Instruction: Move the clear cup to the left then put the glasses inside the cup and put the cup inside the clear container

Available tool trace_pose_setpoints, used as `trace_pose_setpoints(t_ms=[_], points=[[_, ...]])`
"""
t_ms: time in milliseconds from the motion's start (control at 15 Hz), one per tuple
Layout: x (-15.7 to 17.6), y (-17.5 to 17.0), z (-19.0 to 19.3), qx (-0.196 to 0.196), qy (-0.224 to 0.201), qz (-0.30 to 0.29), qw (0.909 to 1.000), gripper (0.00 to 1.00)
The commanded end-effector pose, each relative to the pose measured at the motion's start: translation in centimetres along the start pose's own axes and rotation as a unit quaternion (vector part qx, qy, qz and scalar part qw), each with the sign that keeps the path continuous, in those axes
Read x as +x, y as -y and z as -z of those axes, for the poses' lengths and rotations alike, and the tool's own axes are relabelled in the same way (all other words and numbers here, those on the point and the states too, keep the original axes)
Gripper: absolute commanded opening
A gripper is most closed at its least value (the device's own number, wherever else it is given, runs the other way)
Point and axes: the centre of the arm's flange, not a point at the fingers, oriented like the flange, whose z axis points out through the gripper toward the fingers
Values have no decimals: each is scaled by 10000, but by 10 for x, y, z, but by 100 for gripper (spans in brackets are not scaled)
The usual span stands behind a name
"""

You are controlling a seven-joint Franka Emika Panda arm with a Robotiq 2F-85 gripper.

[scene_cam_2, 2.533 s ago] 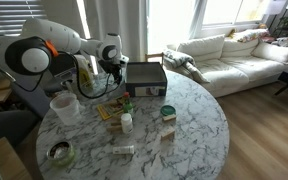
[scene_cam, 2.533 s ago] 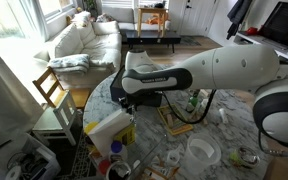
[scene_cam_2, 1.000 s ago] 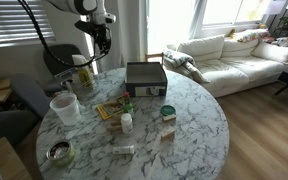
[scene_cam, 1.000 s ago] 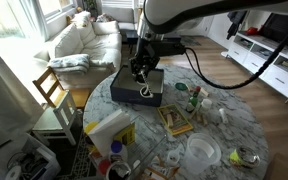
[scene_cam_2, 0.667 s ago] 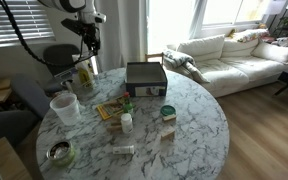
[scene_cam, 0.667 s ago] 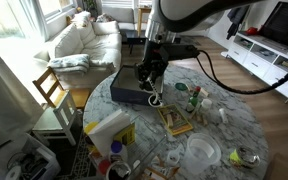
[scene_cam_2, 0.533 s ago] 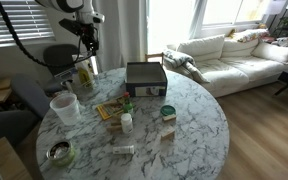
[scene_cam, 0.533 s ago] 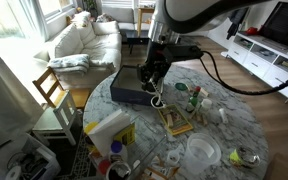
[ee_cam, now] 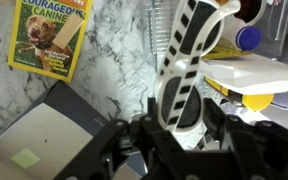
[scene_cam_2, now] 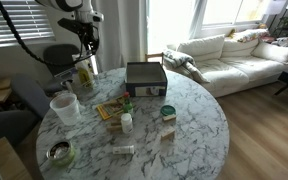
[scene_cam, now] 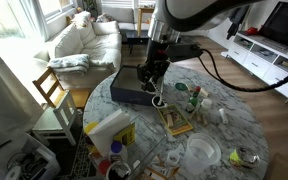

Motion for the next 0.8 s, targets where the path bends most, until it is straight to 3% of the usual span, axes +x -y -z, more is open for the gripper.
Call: trace_pose_setpoints(t_ms=[0, 333, 533, 667, 733], points=[[-31, 3, 19, 213, -196, 981, 9948, 23], [-92, 5, 30, 818, -438, 2201, 9711, 23], [-129, 1, 27, 1038, -287, 2729, 9560, 23], [-146, 0, 21, 1136, -188, 2760, 9542, 23], [-150, -4, 17, 894, -49, 2639, 9604, 23]])
